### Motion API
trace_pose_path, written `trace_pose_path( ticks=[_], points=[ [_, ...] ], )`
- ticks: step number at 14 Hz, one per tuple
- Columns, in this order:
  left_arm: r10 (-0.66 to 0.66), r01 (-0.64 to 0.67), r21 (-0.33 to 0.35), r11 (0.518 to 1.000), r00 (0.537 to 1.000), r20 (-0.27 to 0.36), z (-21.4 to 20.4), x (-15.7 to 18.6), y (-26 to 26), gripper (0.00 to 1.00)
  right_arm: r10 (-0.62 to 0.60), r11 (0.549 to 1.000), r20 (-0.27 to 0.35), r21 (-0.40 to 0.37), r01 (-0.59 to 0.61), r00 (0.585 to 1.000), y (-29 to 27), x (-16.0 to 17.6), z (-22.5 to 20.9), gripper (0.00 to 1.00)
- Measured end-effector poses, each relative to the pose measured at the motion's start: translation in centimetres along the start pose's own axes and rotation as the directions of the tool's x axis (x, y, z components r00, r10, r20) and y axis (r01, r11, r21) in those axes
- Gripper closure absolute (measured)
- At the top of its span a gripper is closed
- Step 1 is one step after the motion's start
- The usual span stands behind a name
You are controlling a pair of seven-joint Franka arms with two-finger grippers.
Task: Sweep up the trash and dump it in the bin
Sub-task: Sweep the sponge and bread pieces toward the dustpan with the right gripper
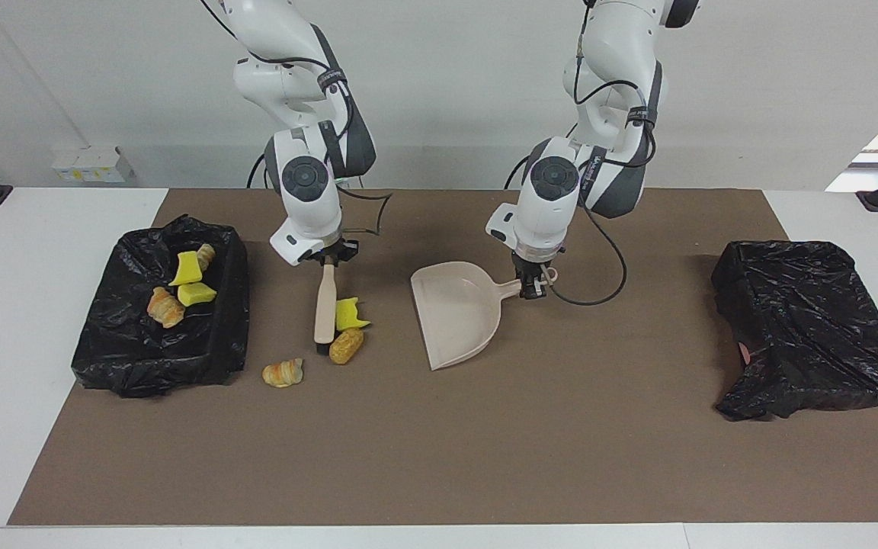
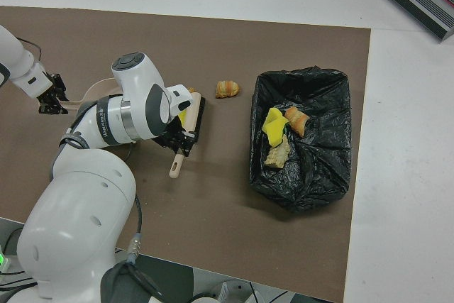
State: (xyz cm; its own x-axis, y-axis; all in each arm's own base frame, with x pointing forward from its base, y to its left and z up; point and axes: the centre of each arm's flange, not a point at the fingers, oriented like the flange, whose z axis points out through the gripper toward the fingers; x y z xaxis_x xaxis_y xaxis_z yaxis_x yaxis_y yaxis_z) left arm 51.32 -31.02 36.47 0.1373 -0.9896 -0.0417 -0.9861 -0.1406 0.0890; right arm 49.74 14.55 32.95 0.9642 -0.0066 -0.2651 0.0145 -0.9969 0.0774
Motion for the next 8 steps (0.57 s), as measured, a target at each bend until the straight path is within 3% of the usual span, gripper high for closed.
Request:
trace_pose_path(
  ticks=[3, 8],
  points=[
    [-0.002, 0.002, 0.000, 1.000, 1.000, 0.000, 0.0, 0.0, 0.0, 0.68, -0.042, 0.998, 0.016, 0.044, 0.041, 0.999, -4.0, 0.3, 0.4, 0.74],
    [-0.004, 0.004, -0.002, 1.000, 1.000, 0.002, 0.2, -0.1, 0.0, 0.68, -0.178, 0.982, 0.017, 0.069, 0.176, 0.984, -13.2, -3.8, 0.1, 0.74]
  ],
)
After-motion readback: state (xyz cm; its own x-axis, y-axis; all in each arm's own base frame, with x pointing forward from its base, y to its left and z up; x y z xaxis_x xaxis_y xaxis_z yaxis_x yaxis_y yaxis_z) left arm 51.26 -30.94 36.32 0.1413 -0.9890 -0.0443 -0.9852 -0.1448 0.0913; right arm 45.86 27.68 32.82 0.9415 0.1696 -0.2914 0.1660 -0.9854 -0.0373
